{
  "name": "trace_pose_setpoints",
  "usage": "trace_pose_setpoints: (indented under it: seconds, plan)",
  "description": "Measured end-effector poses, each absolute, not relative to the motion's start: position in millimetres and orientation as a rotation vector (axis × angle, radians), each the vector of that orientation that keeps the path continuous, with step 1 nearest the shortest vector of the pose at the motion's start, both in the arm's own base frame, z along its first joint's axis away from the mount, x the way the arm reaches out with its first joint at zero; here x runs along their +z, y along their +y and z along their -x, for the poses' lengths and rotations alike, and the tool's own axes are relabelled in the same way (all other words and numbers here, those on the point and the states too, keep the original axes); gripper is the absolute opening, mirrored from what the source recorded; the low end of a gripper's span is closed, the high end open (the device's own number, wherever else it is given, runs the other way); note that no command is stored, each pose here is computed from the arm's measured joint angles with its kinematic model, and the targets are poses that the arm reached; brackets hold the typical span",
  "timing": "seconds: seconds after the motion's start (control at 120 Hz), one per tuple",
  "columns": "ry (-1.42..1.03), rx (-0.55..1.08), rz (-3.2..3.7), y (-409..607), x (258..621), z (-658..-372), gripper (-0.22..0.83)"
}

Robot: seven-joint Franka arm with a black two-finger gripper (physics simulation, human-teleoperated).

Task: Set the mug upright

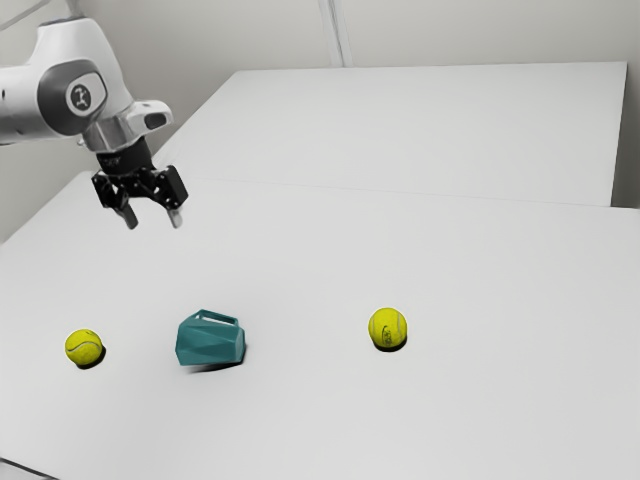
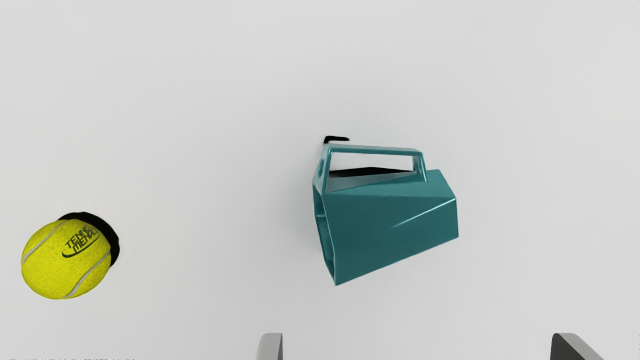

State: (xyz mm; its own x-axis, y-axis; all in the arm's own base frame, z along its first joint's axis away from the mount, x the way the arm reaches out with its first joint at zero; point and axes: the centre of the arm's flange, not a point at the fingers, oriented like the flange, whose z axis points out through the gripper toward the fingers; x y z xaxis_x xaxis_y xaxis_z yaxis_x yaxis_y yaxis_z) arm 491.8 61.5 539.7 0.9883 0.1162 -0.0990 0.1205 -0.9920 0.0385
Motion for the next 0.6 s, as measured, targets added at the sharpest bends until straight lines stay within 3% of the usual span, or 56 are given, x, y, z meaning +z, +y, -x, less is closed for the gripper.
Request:
trace_pose_setpoints:
  seconds: [0.308,0.6]
  plan:
    - [0.395,-0.143,-2.888,113.9,450.1,-462.2,0.59]
    - [0.488,-0.026,-2.707,146.4,406.1,-445.8,0.59]
